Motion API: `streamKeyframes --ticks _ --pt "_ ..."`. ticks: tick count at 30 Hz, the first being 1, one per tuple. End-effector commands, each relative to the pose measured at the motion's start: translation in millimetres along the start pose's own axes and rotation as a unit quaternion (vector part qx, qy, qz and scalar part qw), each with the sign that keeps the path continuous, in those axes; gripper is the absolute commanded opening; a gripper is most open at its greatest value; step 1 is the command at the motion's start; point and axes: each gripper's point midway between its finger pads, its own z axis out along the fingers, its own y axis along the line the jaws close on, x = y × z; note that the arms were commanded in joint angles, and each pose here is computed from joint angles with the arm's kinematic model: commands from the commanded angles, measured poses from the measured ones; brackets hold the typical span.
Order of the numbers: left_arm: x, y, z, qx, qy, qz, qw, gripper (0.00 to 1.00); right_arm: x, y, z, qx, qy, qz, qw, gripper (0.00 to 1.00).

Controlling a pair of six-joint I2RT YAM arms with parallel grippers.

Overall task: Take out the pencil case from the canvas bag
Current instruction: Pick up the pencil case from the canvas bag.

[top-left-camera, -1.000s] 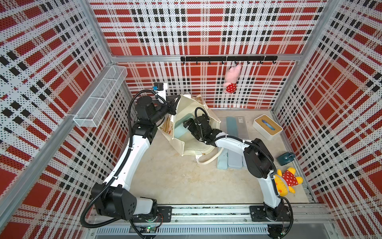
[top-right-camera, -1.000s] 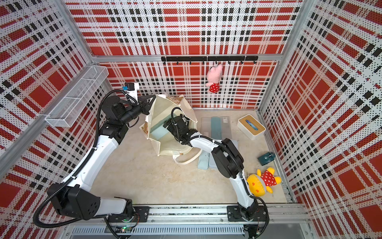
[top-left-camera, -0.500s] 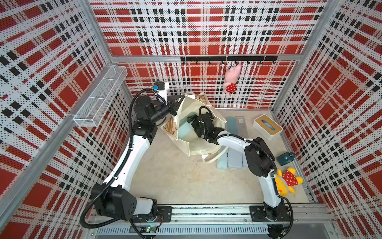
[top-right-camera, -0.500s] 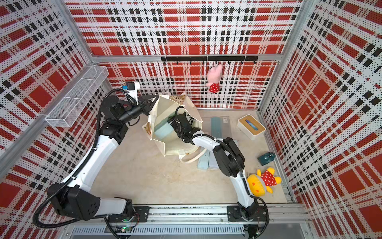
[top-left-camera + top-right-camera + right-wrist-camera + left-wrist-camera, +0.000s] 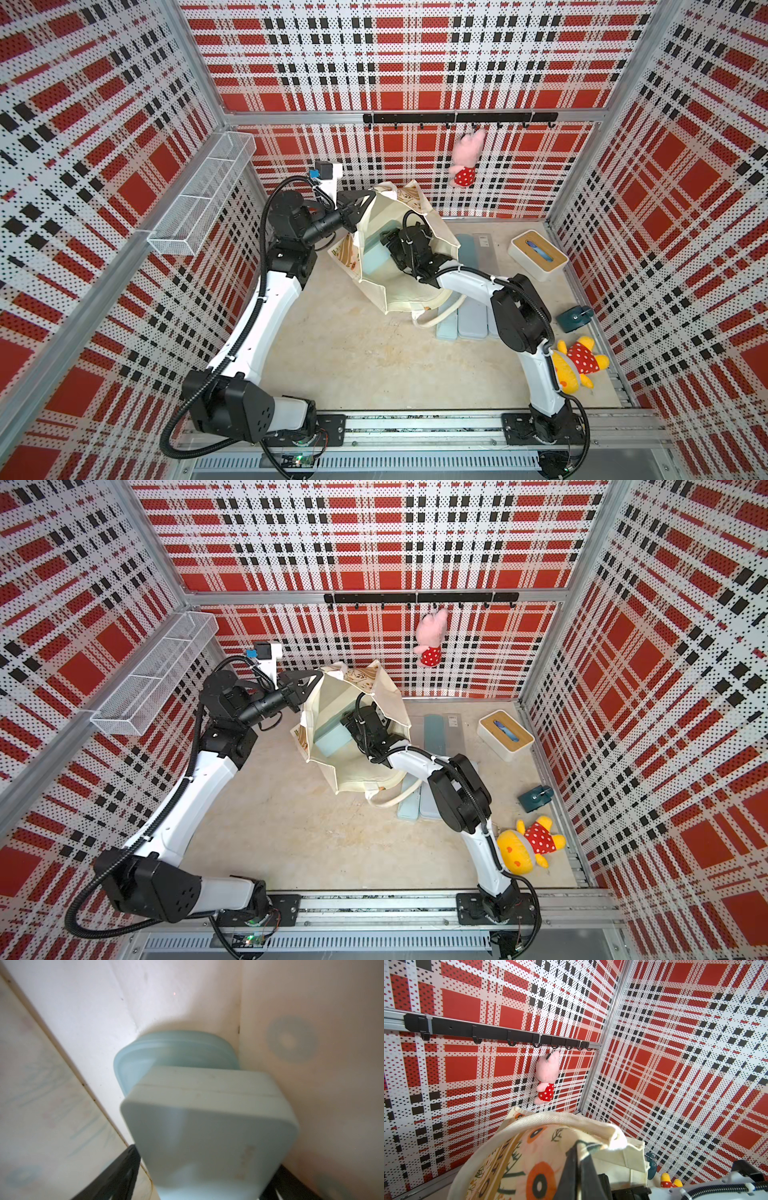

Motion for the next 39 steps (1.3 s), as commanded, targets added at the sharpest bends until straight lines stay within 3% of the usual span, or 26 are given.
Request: streamKeyframes --ticks 1,18,24,31,39 --pt "-69 -54 -16 0.062 -0.086 0.087 0.991 0.00 -12 -28 11 0.034 -0.018 0.004 0.999 0.82" --pt "-68 -58 -18 0.066 -0.082 0.087 0.991 0.00 -21 -33 2 0.044 -0.036 -0.016 0.998 0.63" --pt "-64 -49 -17 0.049 -0.074 0.092 0.992 0.00 -31 -2 -16 0.022 -0.067 -0.093 0.993 0.59" --pt "-56 -35 -15 0.032 -0.063 0.093 0.993 0.00 -26 50 -56 -0.009 -0.110 -0.231 0.967 0.54" --pt "-51 -27 -11 0.029 -0.056 0.092 0.994 0.00 0 98 -100 -0.038 -0.143 -0.379 0.913 0.52"
